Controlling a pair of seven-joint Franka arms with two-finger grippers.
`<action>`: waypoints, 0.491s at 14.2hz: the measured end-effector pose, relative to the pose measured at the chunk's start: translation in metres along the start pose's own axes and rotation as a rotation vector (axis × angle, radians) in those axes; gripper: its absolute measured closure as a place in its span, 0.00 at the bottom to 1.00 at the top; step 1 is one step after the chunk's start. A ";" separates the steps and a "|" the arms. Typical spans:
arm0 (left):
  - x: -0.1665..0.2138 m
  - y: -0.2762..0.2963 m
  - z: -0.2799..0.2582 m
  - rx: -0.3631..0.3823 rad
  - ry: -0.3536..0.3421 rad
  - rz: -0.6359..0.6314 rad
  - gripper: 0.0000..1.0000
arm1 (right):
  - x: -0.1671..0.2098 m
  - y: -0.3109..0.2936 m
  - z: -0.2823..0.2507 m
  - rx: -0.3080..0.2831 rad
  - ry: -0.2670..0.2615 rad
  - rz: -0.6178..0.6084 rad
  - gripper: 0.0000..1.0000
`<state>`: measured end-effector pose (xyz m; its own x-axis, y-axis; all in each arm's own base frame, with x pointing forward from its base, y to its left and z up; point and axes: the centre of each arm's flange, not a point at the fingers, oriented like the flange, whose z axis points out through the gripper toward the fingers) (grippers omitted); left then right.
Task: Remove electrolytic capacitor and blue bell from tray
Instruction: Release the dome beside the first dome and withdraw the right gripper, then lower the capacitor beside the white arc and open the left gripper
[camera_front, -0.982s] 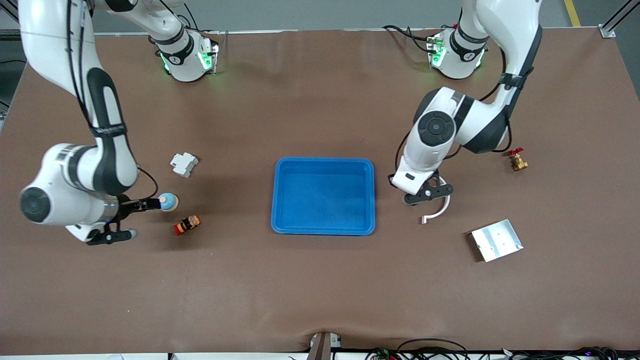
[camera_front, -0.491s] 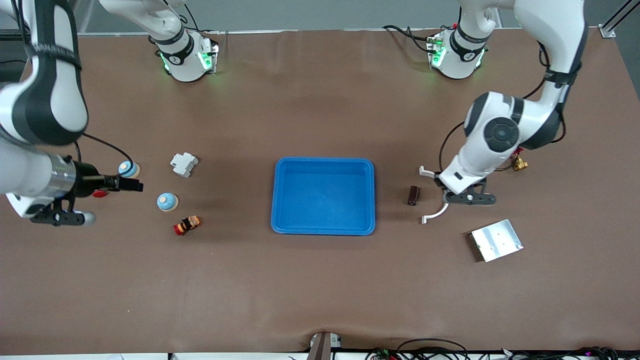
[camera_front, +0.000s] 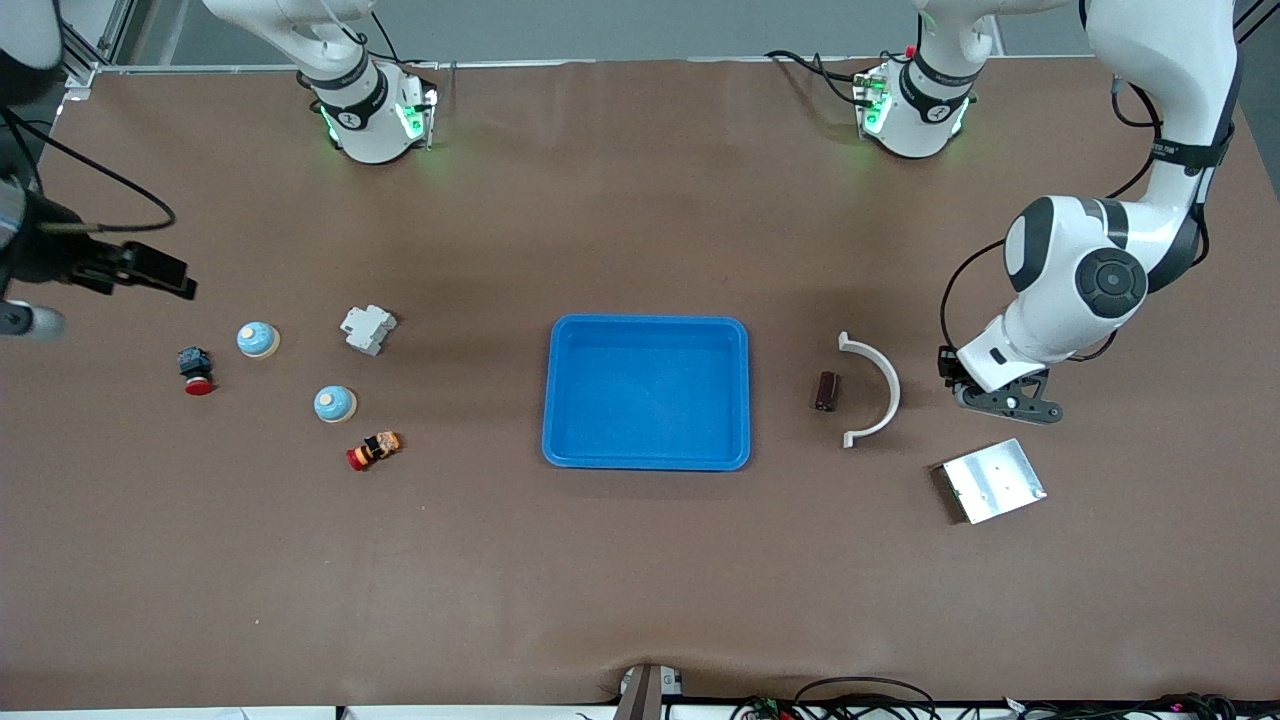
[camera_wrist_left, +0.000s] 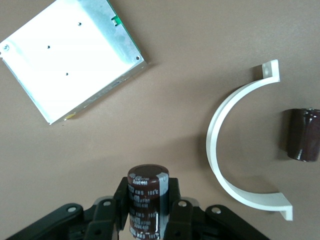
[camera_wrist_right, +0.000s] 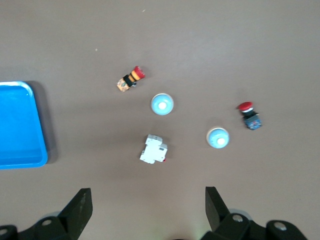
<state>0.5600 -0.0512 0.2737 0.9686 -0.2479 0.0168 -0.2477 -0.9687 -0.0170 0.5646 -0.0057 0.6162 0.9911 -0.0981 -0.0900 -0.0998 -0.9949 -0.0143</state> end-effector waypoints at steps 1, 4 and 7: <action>-0.003 0.003 0.006 -0.001 0.016 0.003 0.66 | -0.003 0.001 -0.005 -0.008 0.010 0.001 0.00; -0.013 0.010 0.021 -0.005 0.050 0.010 0.66 | 0.001 0.000 -0.005 -0.012 0.039 -0.003 0.00; -0.020 0.014 0.037 -0.008 0.079 0.012 0.66 | 0.005 -0.008 -0.002 -0.012 0.065 -0.018 0.00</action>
<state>0.5383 -0.0593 0.2364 0.9610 -0.2594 0.0958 -0.2597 -0.9656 -0.0095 0.5705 0.0022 0.6175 0.9963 -0.0815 -0.0255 -0.0816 -0.9967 -0.0029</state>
